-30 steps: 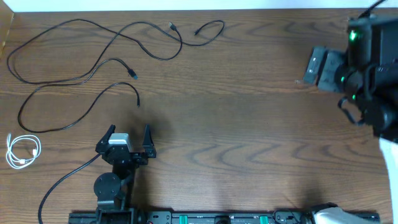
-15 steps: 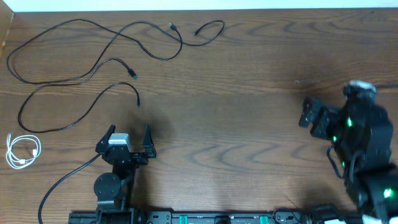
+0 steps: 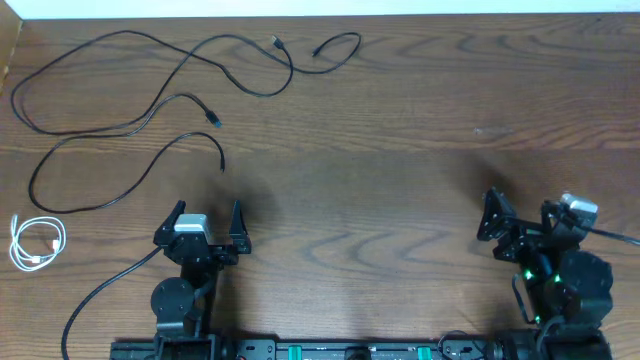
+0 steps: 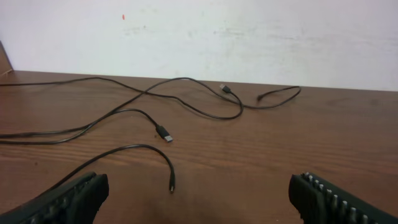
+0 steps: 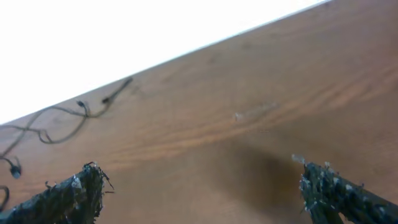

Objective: Untangle cables

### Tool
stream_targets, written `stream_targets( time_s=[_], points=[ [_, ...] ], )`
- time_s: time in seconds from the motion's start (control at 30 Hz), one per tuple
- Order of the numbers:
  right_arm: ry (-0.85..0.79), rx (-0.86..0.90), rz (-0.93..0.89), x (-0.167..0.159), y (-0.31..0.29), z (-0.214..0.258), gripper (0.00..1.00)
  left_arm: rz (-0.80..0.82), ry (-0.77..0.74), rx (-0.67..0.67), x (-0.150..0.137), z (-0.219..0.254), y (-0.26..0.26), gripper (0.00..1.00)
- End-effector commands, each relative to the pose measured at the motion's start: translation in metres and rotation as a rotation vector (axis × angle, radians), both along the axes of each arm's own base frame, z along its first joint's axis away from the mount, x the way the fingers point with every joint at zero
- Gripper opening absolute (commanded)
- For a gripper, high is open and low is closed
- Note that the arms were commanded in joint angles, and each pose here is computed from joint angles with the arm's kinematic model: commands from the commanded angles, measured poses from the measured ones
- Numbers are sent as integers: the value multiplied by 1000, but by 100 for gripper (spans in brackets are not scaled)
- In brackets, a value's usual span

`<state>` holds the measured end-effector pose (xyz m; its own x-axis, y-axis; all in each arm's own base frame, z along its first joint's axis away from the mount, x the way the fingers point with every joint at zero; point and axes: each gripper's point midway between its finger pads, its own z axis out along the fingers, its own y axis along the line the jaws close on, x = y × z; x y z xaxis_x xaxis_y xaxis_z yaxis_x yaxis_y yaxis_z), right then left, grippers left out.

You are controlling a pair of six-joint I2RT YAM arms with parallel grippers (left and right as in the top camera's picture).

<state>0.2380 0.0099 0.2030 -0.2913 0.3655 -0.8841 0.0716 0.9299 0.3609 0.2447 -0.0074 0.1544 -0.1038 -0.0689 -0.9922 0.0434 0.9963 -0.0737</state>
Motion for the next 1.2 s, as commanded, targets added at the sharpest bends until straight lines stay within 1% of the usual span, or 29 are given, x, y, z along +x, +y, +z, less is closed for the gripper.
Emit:
stream_targets(
  time_s=[0.0,0.1,0.17,0.43,0.63,0.7,0.8,0.87,1.0,1.17],
  points=[
    [-32,-5,20,-1,3,-12,99,-5,47,-2,-1,-16,-1,98],
    [-78,-45,31,1,3,-19,99,-5,47,-2,-1,-16,-1,98],
    [-139,-76,37,2,3,-22,99,-5,47,-2,-1,-16,-1,98],
    [-331,-85,2,9,-2,-22,99,-5,47,-2,-1,-16,-1,98],
    [-343,-158,-10,9,-6,-19,99,-5,47,-2,-1,-16,-1,98],
    [-319,-187,-4,9,-6,-25,99,-5,47,-2,-1,-16,-1,98],
    [-233,-214,9,8,-6,-46,99,-5,47,-2,-1,-16,-1,98],
    [-231,-258,42,8,-2,-48,99,-5,47,-2,-1,-16,-1,98],
    [-230,-286,46,8,-2,-48,99,-5,47,-2,-1,-16,-1,98],
    [-231,-281,50,8,-1,-48,99,-5,47,-2,-1,-16,-1,98]
  ],
)
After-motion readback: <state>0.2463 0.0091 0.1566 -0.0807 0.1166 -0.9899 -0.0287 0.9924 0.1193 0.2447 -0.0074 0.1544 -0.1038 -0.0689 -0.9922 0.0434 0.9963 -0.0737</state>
